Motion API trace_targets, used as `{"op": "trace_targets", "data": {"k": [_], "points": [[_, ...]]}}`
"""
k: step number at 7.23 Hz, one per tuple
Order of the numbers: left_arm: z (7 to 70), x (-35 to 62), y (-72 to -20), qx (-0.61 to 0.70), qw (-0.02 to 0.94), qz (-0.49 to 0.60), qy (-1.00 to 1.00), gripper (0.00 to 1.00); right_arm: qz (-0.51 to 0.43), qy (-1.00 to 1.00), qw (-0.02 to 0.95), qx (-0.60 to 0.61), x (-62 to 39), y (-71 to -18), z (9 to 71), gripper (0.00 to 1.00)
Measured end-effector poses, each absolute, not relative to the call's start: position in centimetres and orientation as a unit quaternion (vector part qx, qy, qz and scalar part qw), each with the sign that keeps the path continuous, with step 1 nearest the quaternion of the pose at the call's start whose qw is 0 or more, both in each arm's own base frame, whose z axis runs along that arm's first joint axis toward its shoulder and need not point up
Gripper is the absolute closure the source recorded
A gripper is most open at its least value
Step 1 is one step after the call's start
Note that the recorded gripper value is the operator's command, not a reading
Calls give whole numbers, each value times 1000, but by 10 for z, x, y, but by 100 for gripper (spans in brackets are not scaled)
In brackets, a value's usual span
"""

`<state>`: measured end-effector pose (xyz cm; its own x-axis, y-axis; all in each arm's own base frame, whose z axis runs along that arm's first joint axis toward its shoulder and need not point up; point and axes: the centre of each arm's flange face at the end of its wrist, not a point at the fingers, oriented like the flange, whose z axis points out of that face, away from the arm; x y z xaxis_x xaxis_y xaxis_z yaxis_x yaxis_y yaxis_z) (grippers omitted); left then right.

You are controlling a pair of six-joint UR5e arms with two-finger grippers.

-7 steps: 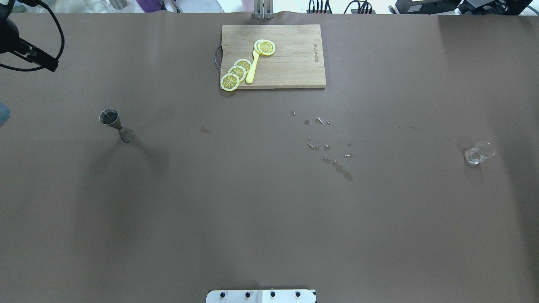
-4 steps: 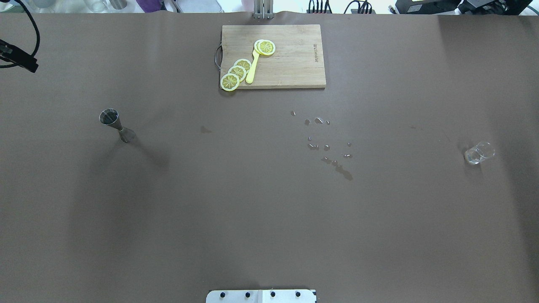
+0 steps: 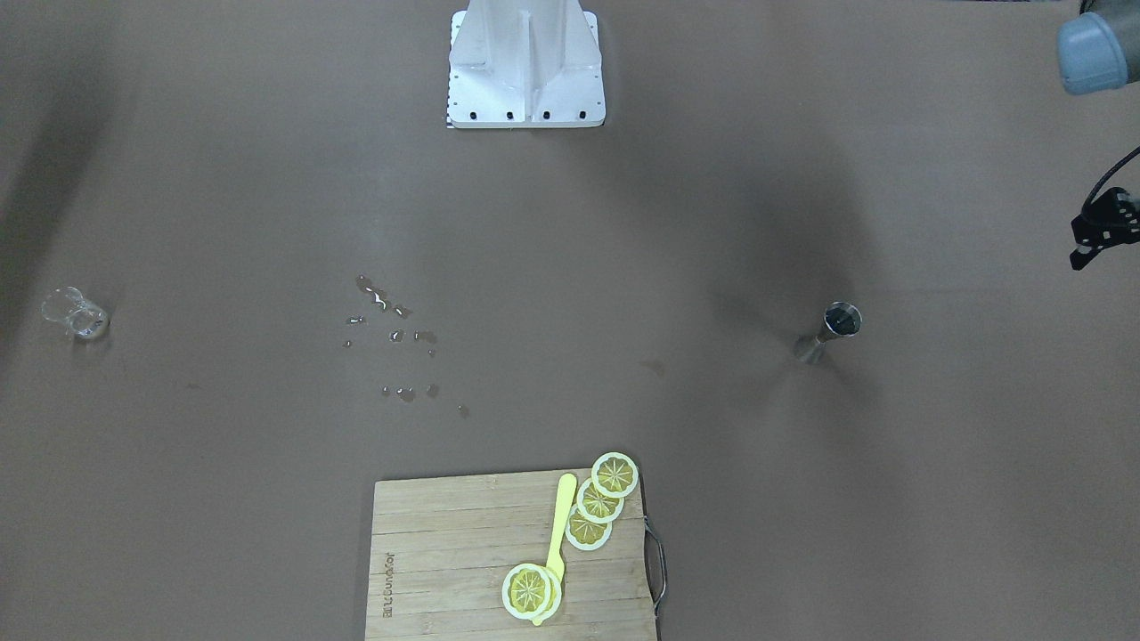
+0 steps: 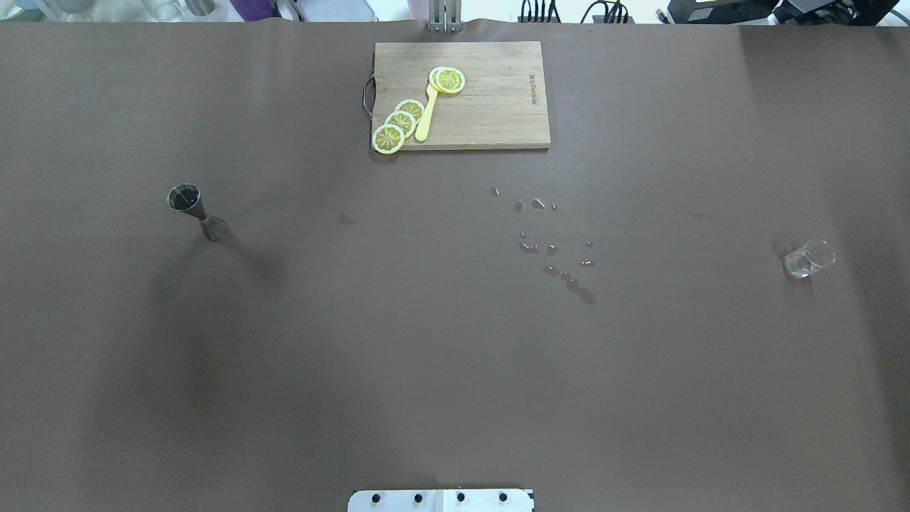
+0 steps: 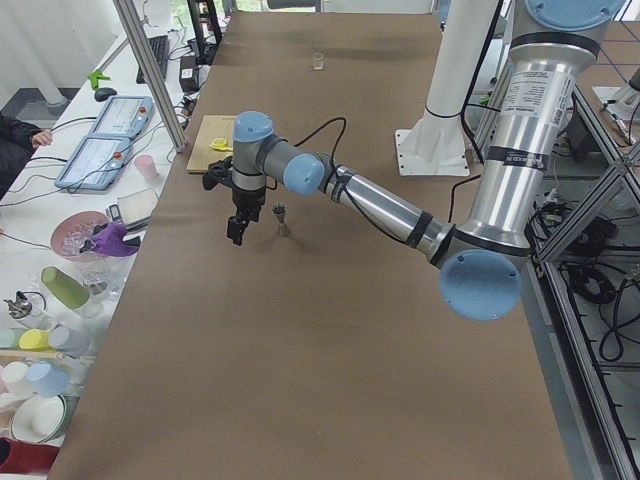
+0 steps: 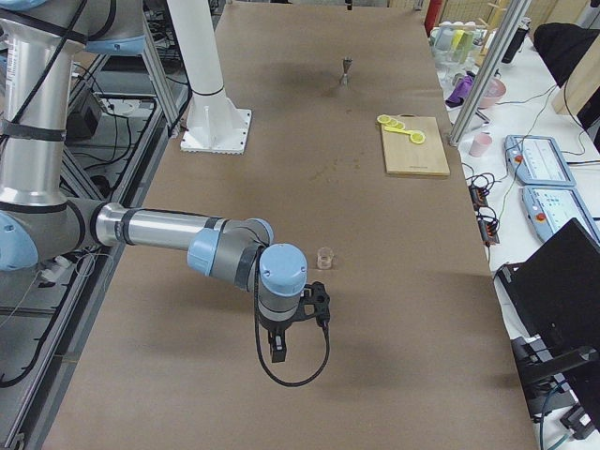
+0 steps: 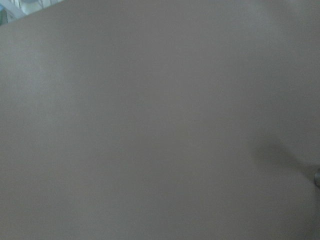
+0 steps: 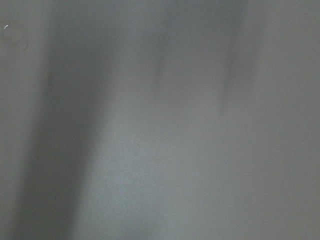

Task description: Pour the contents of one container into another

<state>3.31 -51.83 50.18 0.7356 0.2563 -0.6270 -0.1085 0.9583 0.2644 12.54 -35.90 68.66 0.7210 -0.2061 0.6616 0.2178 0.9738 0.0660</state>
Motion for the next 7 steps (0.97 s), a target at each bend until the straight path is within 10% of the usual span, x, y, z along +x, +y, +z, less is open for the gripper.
{"op": "trace_targets", "data": {"k": [7], "points": [[616,-84,-406,71,929,57,359,2,-128,-348,929,15,126,-364,690,0]]}}
